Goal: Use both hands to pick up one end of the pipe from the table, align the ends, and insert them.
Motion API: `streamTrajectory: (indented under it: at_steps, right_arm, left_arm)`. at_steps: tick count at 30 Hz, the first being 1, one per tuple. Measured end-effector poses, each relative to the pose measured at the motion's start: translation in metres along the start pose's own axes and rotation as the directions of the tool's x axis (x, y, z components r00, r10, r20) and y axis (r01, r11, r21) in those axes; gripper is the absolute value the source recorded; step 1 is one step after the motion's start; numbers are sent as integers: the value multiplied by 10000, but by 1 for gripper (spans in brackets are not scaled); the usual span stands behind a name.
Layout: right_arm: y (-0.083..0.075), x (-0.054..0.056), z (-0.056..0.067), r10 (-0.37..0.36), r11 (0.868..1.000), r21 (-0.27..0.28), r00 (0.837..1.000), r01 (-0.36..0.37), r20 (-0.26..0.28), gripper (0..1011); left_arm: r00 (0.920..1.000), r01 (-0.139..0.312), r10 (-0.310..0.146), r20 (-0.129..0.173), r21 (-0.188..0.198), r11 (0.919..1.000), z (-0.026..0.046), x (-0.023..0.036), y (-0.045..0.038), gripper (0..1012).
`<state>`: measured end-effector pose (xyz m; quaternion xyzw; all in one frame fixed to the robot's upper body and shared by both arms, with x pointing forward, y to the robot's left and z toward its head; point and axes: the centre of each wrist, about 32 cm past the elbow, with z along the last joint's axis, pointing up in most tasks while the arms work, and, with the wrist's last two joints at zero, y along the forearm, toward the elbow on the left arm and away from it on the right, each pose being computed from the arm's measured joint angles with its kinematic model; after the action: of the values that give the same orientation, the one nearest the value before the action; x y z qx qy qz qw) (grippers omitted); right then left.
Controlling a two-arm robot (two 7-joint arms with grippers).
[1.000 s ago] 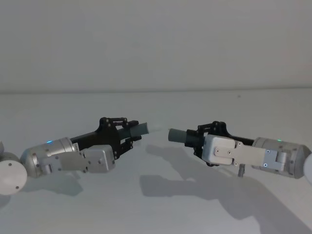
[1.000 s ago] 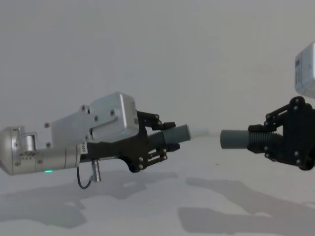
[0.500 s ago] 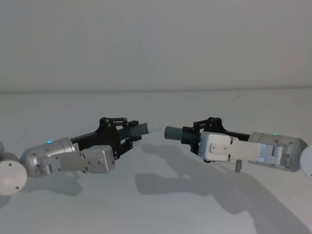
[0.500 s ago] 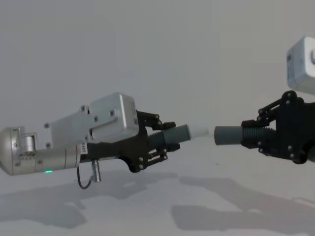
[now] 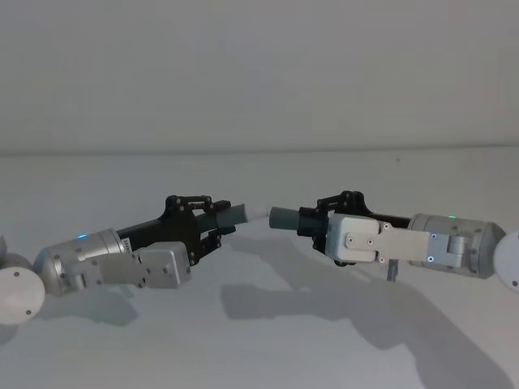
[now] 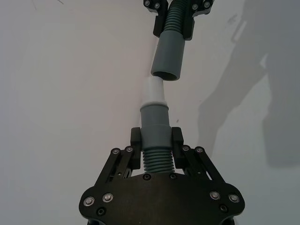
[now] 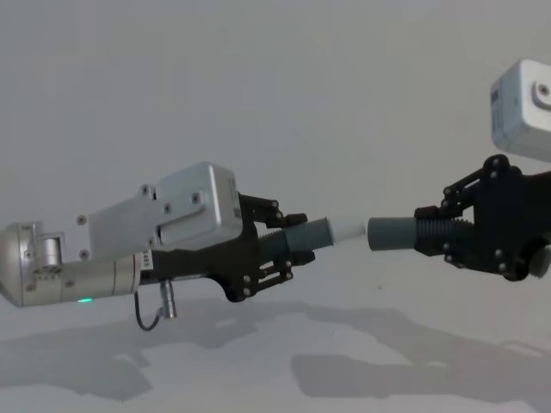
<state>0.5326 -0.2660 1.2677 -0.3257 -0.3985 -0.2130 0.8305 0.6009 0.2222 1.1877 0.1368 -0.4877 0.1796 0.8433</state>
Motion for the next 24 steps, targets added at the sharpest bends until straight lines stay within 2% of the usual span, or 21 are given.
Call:
streamTrajectory:
  at_steps: [24]
  right_arm:
    - [51,69,-5,60,9999,134,10000,-60,-9,250]
  left_arm:
    - [10000,1,-1,1,-5,10000,0,0,0,348]
